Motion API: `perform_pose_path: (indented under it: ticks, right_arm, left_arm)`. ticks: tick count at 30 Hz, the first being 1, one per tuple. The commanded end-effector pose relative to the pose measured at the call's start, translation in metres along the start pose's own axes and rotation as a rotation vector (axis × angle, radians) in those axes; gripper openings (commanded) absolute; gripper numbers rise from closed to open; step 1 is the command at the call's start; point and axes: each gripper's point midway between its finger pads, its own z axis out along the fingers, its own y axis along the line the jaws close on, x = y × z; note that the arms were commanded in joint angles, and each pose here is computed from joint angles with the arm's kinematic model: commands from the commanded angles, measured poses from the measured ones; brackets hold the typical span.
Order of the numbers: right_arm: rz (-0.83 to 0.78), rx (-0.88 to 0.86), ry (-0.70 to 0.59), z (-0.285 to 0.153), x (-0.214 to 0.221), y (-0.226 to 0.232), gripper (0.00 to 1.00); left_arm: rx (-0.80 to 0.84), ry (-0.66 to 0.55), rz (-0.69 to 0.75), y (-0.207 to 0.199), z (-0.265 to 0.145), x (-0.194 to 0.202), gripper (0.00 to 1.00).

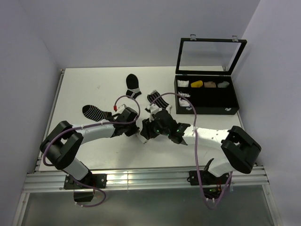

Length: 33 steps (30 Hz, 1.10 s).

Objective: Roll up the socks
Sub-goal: Roll the sock at the center of the board.

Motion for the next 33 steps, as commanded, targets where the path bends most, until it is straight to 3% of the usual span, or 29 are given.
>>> perform_pose_path:
  ticks: [1,21,24,27,28,31,33]
  right_arm:
    - [-0.175,0.19,-0.053,-0.003,-0.012,-0.015,0.54]
    - [-0.408,0.272,0.06,0.041,0.041,0.013,0.51]
    - [-0.394,0.246,0.072,0.042,0.048,0.016,0.45]
    - [-0.37,0.237,0.073,0.041,0.053,0.016,0.3]
    - [-0.364,0.235,0.067,0.041,0.053,0.015,0.19]
    - [-0.333,0.222,0.077,0.039,0.057,0.012,0.01]
    - [-0.29,0.197,0.083,0.037,0.058,0.01,0.0]
  left_arm:
    - [-0.068,0.027,0.054,0.011,0.001,0.007,0.0]
    - [-0.058,0.053,0.05,0.01,0.003,0.013,0.0]
    - [-0.053,0.056,0.048,0.009,0.003,0.014,0.0]
    - [-0.052,0.054,0.045,0.009,0.003,0.014,0.0]
    - [-0.051,0.052,0.043,0.009,0.002,0.014,0.0]
    - [-0.042,0.044,0.031,0.008,0.0,0.012,0.02]
    - [-0.039,0.04,0.022,0.01,-0.001,0.013,0.08]
